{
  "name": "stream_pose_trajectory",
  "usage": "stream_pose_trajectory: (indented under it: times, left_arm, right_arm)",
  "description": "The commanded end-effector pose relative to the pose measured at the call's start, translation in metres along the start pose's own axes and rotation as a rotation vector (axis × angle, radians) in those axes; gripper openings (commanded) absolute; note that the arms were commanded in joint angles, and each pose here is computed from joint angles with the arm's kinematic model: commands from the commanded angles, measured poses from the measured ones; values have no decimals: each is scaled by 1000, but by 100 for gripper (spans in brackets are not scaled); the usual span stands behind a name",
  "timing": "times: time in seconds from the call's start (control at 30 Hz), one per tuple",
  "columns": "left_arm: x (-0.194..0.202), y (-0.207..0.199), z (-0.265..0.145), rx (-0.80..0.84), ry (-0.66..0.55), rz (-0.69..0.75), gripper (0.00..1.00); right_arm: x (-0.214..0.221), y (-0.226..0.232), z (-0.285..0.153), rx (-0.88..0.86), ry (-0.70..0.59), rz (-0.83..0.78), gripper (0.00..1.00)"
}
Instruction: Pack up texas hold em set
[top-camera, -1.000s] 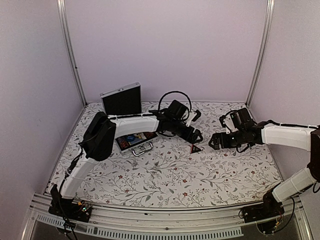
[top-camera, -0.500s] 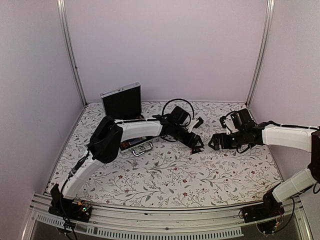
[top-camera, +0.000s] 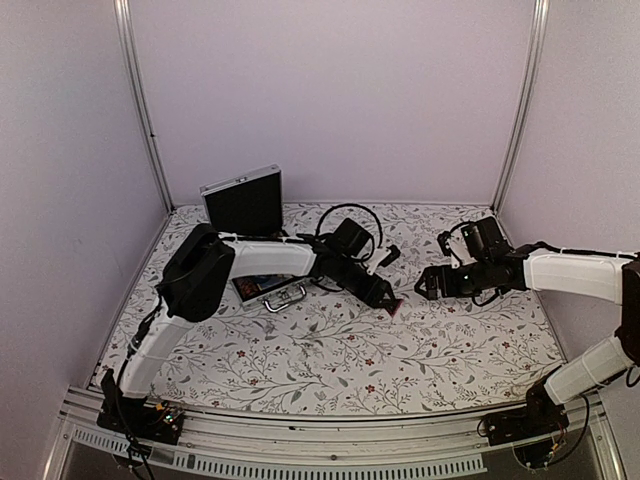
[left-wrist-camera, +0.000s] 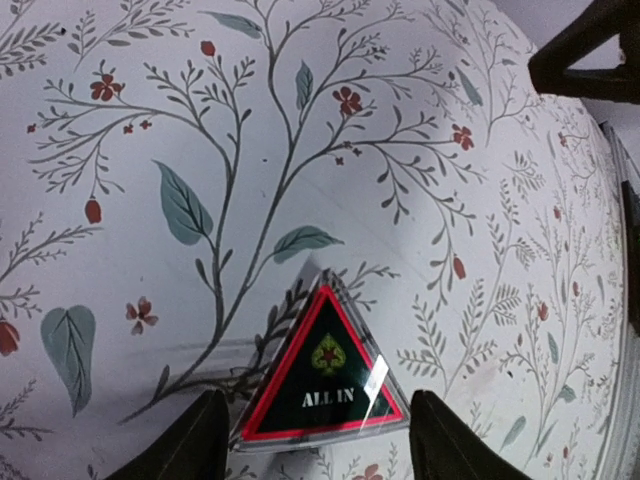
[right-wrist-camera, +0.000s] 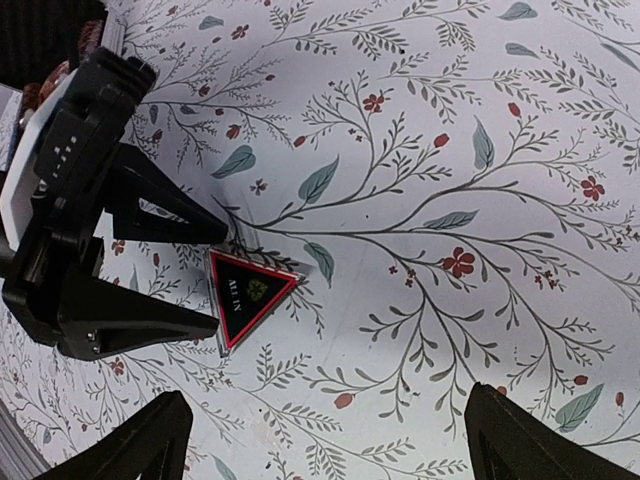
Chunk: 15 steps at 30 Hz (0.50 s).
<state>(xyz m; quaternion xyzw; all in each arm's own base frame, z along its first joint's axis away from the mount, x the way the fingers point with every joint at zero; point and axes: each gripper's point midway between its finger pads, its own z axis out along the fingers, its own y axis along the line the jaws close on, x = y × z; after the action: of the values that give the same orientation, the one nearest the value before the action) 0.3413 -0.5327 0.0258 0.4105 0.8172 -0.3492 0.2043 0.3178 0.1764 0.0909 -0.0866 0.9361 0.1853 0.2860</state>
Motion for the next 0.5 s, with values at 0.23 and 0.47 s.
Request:
stream_pose_trajectory:
  times: [0.23, 0.47]
  left_arm:
    - [30, -6, -3, -249, 104, 39, 79]
    - [21, -14, 3, -292, 64, 21, 88]
  right_arm:
    - [-7, 7, 6, -45, -14, 6, 99]
    - [-10, 7, 4, -40, -20, -3, 99]
